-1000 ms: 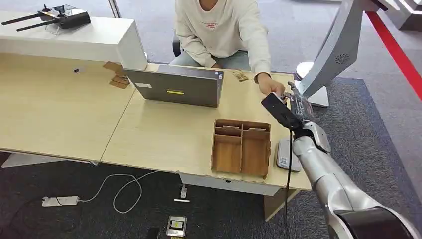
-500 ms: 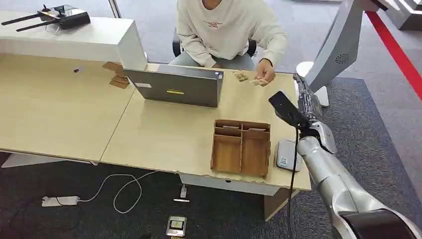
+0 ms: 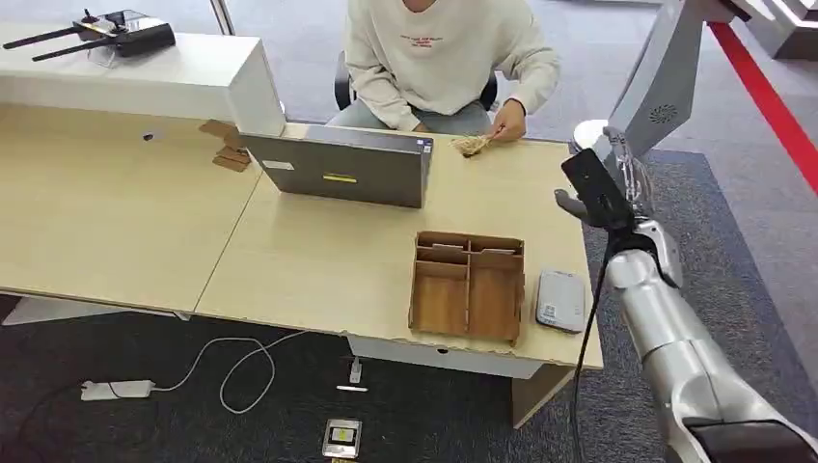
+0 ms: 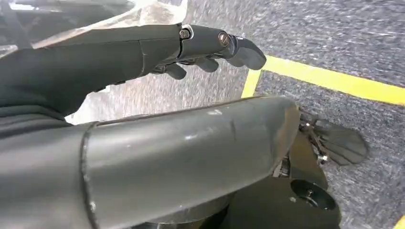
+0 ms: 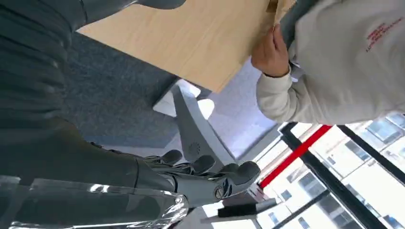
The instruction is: Pass the card to the sensor for recognition and then transmit it.
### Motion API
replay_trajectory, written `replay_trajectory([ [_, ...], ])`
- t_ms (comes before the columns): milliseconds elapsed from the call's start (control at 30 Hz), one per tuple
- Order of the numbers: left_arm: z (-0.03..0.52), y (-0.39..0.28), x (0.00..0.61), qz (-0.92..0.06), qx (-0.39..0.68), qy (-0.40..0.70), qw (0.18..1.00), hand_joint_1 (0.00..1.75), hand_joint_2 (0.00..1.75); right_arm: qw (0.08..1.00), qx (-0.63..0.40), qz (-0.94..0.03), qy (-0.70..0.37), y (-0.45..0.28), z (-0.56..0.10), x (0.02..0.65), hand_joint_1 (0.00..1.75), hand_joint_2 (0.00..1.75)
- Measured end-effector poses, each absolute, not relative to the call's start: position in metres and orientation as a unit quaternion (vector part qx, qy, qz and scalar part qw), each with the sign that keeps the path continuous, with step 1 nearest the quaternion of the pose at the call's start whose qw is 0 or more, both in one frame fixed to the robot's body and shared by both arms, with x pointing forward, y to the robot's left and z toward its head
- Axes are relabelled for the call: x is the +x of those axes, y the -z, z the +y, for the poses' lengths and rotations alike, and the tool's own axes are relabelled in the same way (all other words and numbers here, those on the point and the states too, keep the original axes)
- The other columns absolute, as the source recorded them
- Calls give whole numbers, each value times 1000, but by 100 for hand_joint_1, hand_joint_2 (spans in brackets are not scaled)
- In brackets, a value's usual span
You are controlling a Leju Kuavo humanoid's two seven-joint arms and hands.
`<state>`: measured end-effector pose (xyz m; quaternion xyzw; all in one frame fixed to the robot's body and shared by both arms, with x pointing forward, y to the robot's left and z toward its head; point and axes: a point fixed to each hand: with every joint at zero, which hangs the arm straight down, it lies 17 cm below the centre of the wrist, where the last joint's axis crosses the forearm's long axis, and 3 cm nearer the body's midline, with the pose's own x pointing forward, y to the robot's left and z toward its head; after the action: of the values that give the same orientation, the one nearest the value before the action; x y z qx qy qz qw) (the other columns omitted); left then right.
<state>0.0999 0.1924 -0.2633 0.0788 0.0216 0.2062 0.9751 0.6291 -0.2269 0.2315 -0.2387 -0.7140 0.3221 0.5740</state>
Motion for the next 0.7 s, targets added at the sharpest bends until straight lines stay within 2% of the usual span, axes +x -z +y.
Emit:
replay_trajectory([
  [233,186,262,93,37,85,-228,969,0,0,607,-190,-680,-366,-214,-228,613,0,175],
  [700,158,256,109,32,45,-202,978,0,0,601,-173,-649,-434,-194,-202,593,0,175],
])
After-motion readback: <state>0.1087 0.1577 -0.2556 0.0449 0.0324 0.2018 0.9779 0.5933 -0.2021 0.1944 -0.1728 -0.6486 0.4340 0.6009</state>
